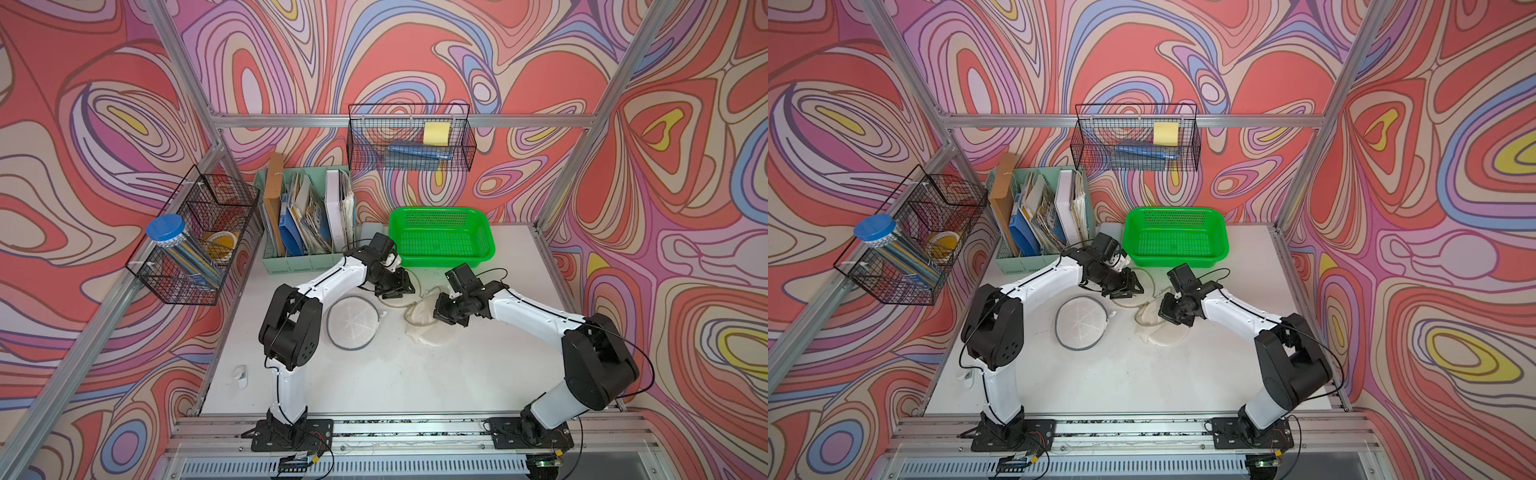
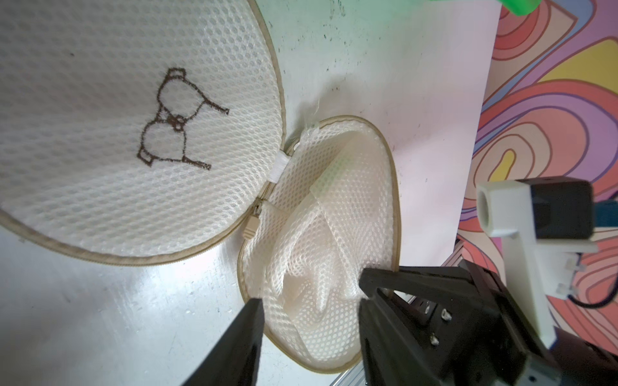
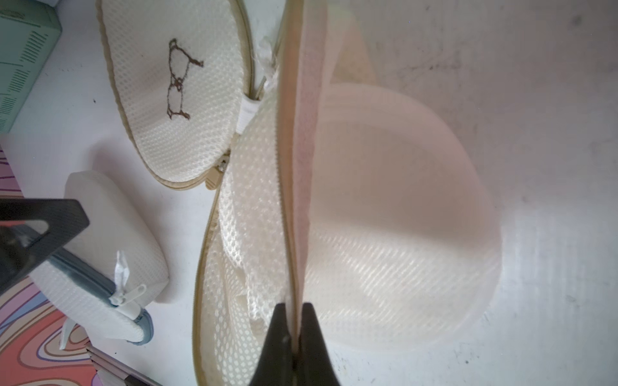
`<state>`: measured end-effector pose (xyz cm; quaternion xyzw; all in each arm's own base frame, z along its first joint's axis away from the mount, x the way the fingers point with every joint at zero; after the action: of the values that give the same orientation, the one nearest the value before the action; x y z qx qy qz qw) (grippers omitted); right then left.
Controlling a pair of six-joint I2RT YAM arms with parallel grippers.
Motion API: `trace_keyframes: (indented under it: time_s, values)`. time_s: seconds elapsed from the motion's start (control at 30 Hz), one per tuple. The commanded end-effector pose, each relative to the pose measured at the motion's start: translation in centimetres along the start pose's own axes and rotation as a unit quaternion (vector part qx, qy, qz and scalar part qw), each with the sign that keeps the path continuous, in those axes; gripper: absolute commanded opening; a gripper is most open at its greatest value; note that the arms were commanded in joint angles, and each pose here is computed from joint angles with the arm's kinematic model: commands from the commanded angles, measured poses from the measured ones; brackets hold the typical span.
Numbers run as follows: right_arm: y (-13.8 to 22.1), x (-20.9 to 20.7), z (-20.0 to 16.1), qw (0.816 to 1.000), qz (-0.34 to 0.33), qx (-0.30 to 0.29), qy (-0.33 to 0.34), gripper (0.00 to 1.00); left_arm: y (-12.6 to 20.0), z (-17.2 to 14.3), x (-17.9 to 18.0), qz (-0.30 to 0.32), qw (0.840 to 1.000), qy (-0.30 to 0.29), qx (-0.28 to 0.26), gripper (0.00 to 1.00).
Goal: Turn the laundry bag inside out
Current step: Turn over the laundry bag at the center of the board.
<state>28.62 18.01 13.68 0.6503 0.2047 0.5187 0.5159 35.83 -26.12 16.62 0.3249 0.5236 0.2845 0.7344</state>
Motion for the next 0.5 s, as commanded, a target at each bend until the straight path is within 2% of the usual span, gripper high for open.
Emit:
trace_keyframes:
  time_s: [0.0, 0.03, 0.17, 0.47]
  values:
    - [0.2, -0.6, -0.2, 1.000, -0.010, -0.015, 0.016, 0.00, -1.3, 0.1, -0.4, -0.003, 0.998, -0.052, 0.023, 0.40]
    - [0.2, -0.8, -0.2, 1.000, -0.014, -0.018, 0.016, 0.00, -1.7, 0.0, -0.5, -0.003, 0.998, -0.061, 0.029, 0.36]
    - [0.0, -1.1, -0.1, 0.999, -0.017, -0.023, 0.019, 0.00, -3.2, -0.4, -0.8, -0.012, 0.995, -0.084, 0.052, 0.33]
    - [0.2, -0.6, 0.0, 0.999, -0.006, -0.024, 0.021, 0.00, -5.9, -2.0, -0.3, 0.010, 0.989, -0.113, 0.097, 0.43]
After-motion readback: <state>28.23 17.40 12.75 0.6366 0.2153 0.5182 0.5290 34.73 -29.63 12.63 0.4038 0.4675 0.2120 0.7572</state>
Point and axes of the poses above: each gripper's point midway between its finger pads, its own y axis back along the fingers, its own x axis along the line the jaws close on, z = x × y, the point moved 7 cm from there along y, back along the fingers, and after that the axes turned 11 degrees about -y, right-handed, at the moved point
